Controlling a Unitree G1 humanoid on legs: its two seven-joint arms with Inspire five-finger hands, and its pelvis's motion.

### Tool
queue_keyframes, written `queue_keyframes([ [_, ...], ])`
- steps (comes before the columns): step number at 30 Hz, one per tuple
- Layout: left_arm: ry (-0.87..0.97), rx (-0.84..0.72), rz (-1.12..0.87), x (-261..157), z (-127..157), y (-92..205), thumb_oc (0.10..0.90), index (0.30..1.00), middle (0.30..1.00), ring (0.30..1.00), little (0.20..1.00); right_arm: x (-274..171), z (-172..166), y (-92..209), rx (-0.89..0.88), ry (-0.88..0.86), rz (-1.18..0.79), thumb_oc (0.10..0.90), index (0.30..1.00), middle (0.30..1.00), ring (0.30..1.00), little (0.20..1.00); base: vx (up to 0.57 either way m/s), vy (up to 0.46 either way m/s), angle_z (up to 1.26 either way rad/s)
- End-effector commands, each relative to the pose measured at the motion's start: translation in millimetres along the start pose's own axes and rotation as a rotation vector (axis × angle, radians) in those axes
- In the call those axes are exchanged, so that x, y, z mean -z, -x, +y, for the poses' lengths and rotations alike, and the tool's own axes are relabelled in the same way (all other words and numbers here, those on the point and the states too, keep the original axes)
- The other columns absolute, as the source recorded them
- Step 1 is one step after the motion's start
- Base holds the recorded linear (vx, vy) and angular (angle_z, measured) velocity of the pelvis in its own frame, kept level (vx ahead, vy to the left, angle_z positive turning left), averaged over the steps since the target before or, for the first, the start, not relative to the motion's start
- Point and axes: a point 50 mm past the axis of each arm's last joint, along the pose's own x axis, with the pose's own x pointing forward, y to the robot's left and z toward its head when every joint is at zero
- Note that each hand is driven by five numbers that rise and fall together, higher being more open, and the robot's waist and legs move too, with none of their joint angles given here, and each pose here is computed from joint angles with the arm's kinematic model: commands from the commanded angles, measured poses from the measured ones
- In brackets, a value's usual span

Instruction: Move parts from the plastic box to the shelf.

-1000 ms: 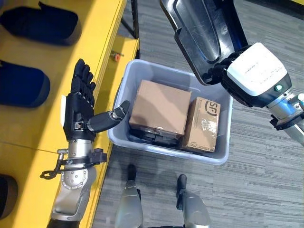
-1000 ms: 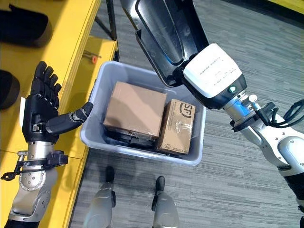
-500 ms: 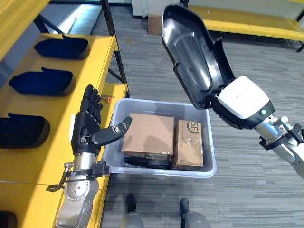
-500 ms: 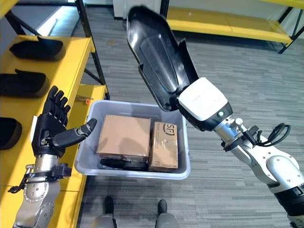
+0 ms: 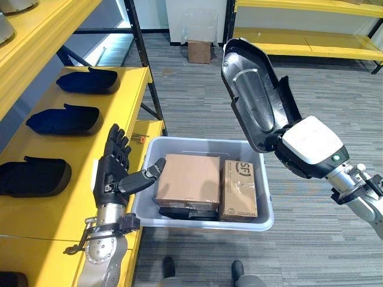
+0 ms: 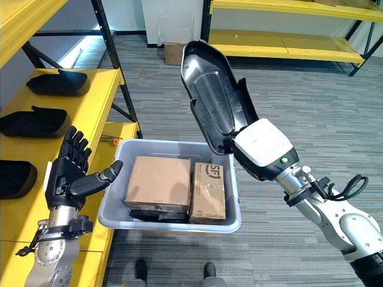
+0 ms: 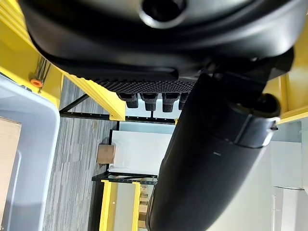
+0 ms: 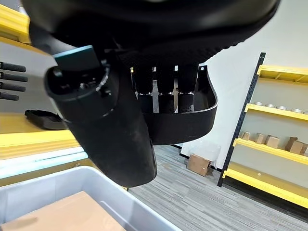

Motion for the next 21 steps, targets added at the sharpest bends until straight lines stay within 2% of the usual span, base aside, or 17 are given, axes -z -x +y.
queue_keyframes([
  [1, 0.034, 0.061, -0.153, -23.7, -10.1, -9.6, 0.900, 1.000, 1.000, 1.000, 1.000, 18.9, -48.9, -11.1, 0.278, 0.041, 0.067, 0.400, 0.300, 0.300, 0.300, 0.300, 0.00, 0.000, 0.00],
  [13, 0.025, 0.058, -0.175, -27.2, -12.6, -12.8, 0.900, 1.000, 1.000, 1.000, 1.000, 15.6, -50.0, -23.1, 0.280, 0.041, 0.034, 0.400, 0.300, 0.300, 0.300, 0.300, 0.00, -0.013, 0.00],
  [21, 0.014, 0.003, -0.132, -19.3, -3.1, -7.1, 0.900, 1.000, 1.000, 1.000, 1.000, 15.7, -52.6, -29.3, 0.295, 0.017, 0.023, 0.400, 0.300, 0.300, 0.300, 0.300, -0.05, -0.106, -0.01],
])
